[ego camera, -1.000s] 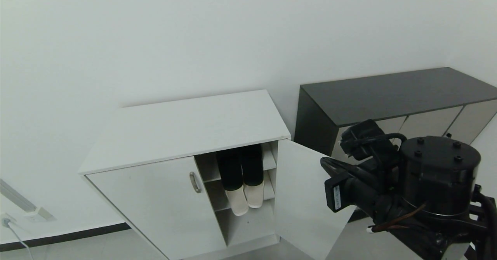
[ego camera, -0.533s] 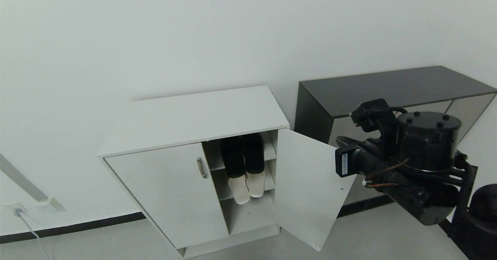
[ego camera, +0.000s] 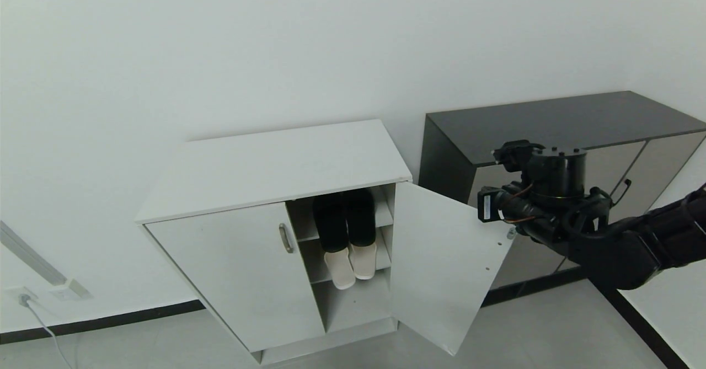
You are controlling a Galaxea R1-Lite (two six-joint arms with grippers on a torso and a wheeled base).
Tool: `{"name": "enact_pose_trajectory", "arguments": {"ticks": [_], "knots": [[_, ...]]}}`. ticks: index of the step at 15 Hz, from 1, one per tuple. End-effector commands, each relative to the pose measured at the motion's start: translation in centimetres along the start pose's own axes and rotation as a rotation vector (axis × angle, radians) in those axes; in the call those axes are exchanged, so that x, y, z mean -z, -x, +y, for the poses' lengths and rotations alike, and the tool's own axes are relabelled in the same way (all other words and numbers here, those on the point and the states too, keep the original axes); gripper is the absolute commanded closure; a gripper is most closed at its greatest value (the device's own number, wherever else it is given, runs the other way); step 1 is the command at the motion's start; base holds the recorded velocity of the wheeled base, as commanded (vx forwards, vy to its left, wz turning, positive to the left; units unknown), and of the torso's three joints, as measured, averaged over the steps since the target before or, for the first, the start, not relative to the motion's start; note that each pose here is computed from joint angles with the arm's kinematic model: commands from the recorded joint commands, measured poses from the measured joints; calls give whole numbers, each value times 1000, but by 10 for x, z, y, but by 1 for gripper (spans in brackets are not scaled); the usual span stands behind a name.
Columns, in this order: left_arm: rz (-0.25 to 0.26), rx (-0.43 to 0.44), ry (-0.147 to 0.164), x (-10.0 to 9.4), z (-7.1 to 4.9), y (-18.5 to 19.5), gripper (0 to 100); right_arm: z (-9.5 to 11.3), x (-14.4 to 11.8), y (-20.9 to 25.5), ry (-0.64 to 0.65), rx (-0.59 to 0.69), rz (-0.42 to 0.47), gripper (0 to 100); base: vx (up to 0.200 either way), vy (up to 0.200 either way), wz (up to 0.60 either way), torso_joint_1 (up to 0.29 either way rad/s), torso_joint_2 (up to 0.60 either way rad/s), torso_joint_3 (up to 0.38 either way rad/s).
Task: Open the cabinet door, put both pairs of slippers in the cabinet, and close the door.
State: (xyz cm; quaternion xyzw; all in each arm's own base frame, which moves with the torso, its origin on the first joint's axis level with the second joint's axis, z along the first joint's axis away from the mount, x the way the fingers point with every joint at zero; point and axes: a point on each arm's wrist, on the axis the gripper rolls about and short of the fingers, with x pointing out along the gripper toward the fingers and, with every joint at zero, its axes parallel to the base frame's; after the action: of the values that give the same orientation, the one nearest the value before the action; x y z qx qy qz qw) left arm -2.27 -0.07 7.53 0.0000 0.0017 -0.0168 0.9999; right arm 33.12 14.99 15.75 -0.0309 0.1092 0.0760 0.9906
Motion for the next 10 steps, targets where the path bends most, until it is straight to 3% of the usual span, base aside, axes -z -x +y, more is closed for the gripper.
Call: {"name": "enact_pose_trajectory", "arguments": {"ticks": [1, 10], "knots": [[0, 0, 0, 0, 0, 0, 100, -3, 12, -19, 4, 19, 33, 100, 0, 0, 0, 0, 0, 0], [0, 0, 0, 0, 0, 0, 100, -9, 31, -40, -8, 13, 81, 100, 0, 0, 0, 0, 0, 0]]}}
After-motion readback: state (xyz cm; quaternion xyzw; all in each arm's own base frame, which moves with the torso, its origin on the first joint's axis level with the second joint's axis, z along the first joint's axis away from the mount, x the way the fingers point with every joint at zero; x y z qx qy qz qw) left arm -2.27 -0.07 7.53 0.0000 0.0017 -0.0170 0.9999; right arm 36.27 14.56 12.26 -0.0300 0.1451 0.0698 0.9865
